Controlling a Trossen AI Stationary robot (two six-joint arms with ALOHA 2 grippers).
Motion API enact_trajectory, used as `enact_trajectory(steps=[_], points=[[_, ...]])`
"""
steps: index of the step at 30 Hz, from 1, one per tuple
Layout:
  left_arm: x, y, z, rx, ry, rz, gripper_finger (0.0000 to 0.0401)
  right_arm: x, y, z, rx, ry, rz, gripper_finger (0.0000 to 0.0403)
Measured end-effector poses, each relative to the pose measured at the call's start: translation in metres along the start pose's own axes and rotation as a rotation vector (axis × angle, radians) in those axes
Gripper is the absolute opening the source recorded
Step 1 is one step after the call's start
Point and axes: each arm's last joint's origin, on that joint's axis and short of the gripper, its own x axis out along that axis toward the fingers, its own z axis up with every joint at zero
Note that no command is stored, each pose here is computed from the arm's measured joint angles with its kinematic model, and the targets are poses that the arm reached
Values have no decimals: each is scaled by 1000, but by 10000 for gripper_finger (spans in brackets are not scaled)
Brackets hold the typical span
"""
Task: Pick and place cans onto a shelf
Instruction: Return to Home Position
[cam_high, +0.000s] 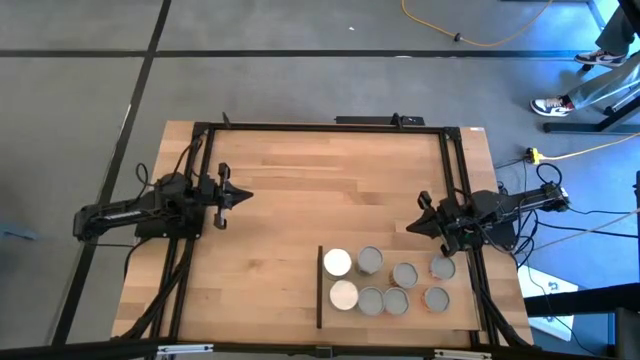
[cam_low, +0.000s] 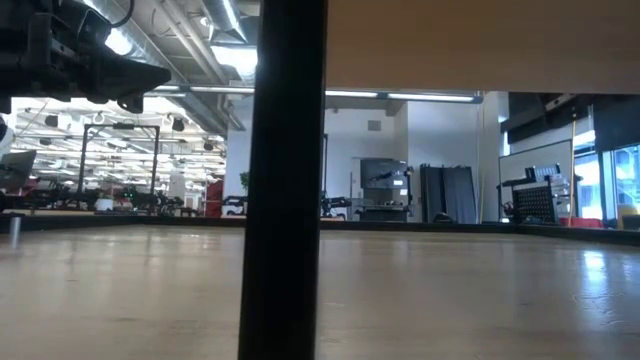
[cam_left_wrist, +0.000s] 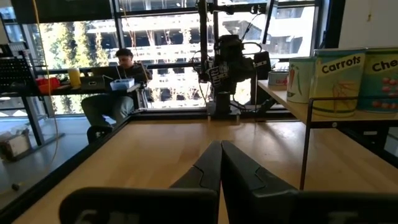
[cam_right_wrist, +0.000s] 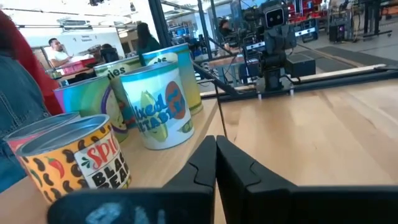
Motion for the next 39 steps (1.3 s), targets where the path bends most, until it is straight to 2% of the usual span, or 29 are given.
enact_trajectory(steps=[39], points=[[0,0,0,0,0,1,0,0,0,0,19,-1,0,10]])
